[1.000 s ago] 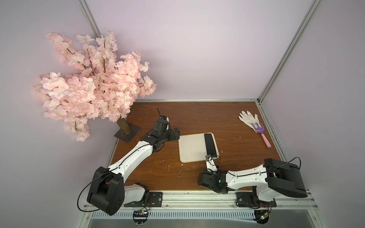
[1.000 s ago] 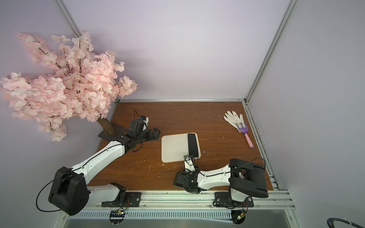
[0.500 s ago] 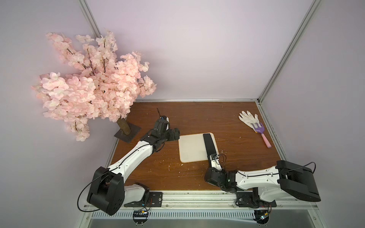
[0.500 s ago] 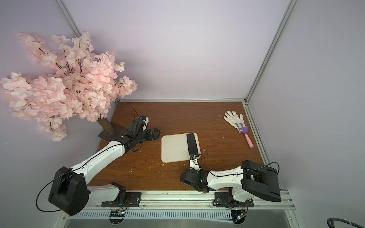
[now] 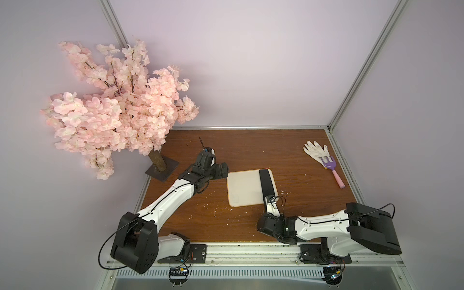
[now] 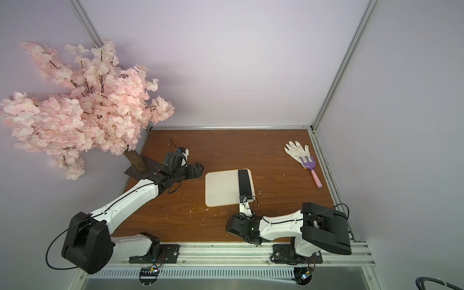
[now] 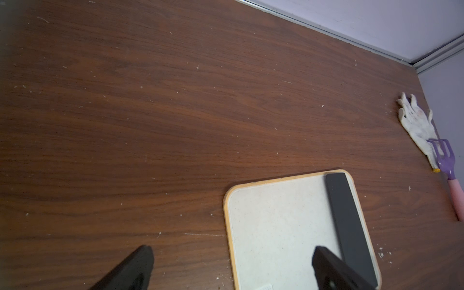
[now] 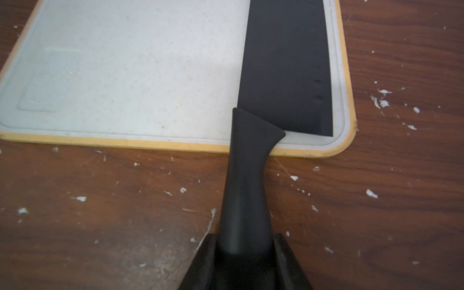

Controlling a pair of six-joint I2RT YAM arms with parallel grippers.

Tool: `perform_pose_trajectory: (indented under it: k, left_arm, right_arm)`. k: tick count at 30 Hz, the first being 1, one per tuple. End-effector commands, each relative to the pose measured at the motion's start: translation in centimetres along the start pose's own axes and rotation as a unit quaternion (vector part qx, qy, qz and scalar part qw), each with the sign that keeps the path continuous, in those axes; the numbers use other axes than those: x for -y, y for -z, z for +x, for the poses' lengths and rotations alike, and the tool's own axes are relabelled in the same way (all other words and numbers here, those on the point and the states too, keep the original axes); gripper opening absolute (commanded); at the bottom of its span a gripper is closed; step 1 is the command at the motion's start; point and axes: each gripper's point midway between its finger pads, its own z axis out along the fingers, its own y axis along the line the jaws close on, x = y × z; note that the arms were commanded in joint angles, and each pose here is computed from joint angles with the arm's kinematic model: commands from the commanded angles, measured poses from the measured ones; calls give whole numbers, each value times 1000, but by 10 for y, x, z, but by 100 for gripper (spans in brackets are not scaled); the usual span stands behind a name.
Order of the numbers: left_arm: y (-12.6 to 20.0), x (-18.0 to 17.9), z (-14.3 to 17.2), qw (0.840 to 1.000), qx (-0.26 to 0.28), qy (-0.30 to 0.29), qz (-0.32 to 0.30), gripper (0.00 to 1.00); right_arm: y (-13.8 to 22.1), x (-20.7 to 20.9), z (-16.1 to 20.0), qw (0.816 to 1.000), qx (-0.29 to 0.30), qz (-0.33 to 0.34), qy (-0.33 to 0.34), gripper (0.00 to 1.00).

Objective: Align the knife with the edge of the cutting board
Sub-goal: Adjust the knife at the edge of the cutting board.

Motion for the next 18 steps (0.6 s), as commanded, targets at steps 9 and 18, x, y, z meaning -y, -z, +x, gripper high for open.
perform_pose_trajectory:
  k: [9, 18]
  left_arm:
    - [9, -7, -11, 1000, 24, 1, 9, 100]
    - [9, -11, -14, 999, 33, 2, 6, 100]
  right_arm:
    - [-5, -6, 2, 1000, -10, 21, 16, 32]
    - [-4, -4, -2, 999, -3, 31, 13, 31]
